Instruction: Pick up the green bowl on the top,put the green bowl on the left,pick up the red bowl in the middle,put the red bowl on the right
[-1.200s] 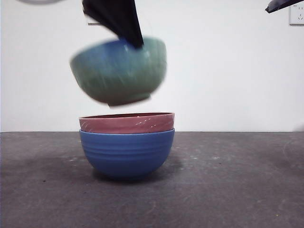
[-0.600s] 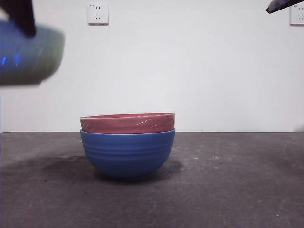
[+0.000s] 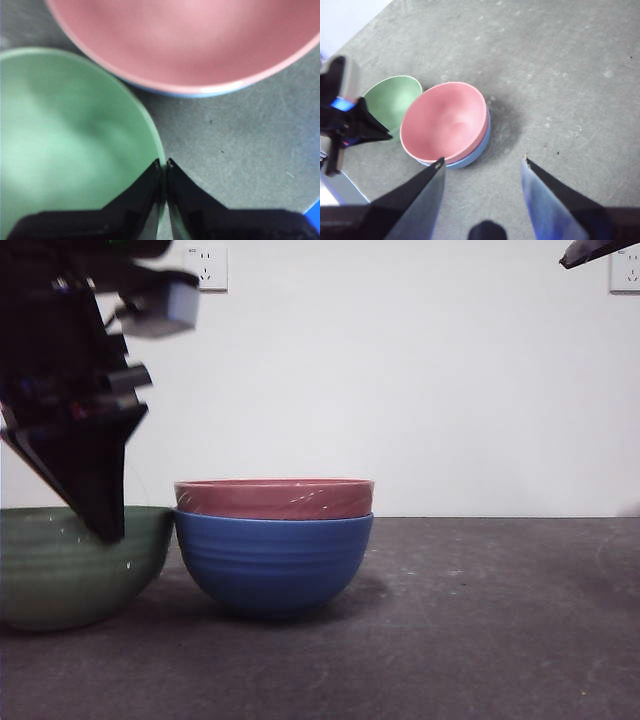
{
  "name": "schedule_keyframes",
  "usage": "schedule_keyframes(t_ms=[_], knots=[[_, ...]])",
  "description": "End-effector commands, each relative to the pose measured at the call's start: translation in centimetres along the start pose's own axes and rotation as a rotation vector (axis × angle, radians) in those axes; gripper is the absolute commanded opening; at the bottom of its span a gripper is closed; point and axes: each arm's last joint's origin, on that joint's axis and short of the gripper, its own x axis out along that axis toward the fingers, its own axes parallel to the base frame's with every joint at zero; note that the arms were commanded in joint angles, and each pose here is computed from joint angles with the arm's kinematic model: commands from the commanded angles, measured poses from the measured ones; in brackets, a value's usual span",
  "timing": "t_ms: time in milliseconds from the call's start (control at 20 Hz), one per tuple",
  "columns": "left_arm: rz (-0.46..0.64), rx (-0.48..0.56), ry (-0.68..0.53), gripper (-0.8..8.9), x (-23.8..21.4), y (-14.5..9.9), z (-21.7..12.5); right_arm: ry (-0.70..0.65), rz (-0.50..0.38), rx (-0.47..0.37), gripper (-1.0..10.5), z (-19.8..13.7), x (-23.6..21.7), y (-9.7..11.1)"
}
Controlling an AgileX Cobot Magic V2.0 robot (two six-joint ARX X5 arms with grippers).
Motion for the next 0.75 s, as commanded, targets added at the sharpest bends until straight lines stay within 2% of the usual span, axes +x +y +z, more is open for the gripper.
schedule_keyframes(t_ms=[50, 100, 150, 200, 250, 500, 600, 750], knots=[[-0.007, -0.005, 0.038, 0.01, 1.0, 0.0, -0.1, -0.001, 0.004, -0.003, 2.5, 0.1, 0.0, 0.0], [-0.007, -0.004, 0.053, 0.1, 1.0, -0.1, -0.2, -0.001, 0.004, -0.003, 2.5, 0.1, 0.0, 0.0], [-0.007, -0.012, 0.066, 0.92, 1.0, -0.1, -0.3, -0.001, 0.004, -0.003, 2.5, 0.1, 0.0, 0.0], [-0.006, -0.034, 0.078, 2.29, 0.9, -0.1, -0.4, -0.003, 0.004, -0.004, 2.5, 0.1, 0.0, 0.0], [-0.005, -0.059, 0.084, 3.26, 0.9, -0.1, -0.5, -0.008, 0.004, -0.007, 2.5, 0.1, 0.1, 0.0], [-0.041, -0.144, -0.004, 3.38, -2.0, 0.0, -1.0, -0.019, 0.041, -0.043, 2.6, 0.8, 1.5, 0.3], [-0.078, -0.171, -0.103, 3.39, -4.5, 0.0, -1.4, 0.014, 0.078, -0.06, 2.6, 1.0, 3.2, 0.7], [-0.067, -0.201, -0.266, 3.39, -9.3, 0.6, -2.2, 0.101, 0.101, -0.108, 2.6, 1.6, 6.7, 2.0]])
